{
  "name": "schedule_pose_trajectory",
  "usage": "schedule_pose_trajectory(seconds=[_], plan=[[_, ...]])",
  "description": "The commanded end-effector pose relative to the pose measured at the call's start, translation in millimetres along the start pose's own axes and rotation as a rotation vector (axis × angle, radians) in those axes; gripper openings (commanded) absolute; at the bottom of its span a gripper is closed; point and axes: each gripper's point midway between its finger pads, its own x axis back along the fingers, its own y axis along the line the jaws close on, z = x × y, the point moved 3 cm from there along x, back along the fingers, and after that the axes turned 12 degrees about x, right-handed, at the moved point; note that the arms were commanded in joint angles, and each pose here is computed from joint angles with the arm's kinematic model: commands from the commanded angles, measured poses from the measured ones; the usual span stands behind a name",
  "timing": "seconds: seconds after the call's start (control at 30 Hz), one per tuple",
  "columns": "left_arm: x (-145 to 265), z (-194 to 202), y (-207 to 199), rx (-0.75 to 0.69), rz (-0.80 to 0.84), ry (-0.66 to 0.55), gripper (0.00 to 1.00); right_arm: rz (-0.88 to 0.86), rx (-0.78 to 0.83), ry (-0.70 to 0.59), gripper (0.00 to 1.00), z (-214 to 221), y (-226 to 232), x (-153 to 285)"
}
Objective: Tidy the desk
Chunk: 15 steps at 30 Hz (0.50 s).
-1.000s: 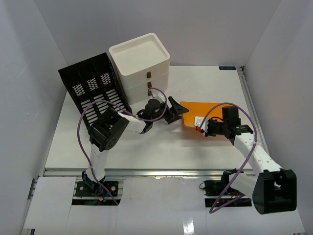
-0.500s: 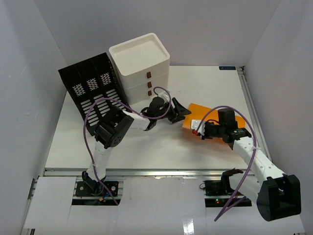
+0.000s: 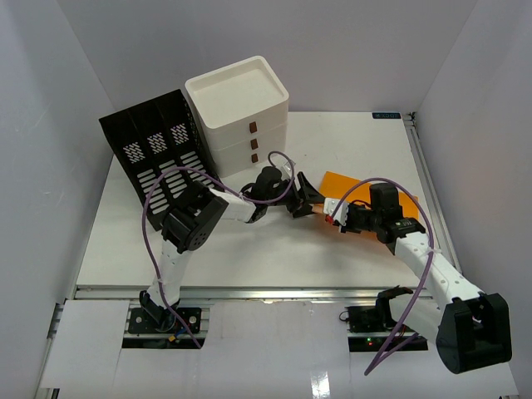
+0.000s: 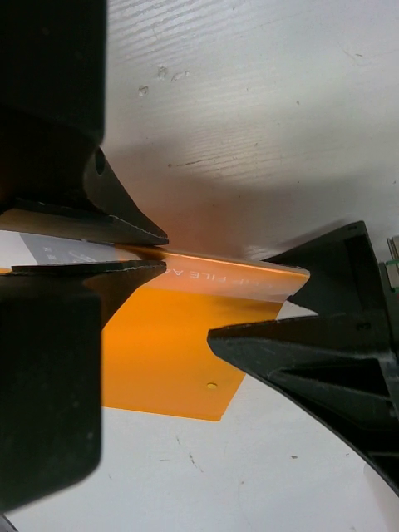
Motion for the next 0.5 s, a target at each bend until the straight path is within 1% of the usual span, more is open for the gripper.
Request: schedule_pose_trajectory(seconds=[0.0,0.13,0.23,0.43,0.47], plan=[[11.4,15.0,-24.5,-0.015,0.014,0.066,0.78,0.037,0.026,-0.051,0.17,-12.1,-13.0,-0.6],[7.2,11.7,-28.4,-0.018,0.019,0.063,0.77,0.003,0.06,-0.125,0.18,-26.0,-3.6,-0.3],[2.4,8.4,-37.0,-0.023,0.04,0.066,0.75,-0.029,0.078,-0.145,0.18,-29.8,7.3,-1.2],[1.5,6.8,-38.0,-0.017,0.047,0.062,0.64,-0.057,0.098,-0.143,0.18,-30.5,19.1,-4.4],[2.6,7.2,-37.8,-0.012,0.049,0.063,0.59,-0.058,0.099,-0.144,0.18,-30.8,19.5,-4.6]])
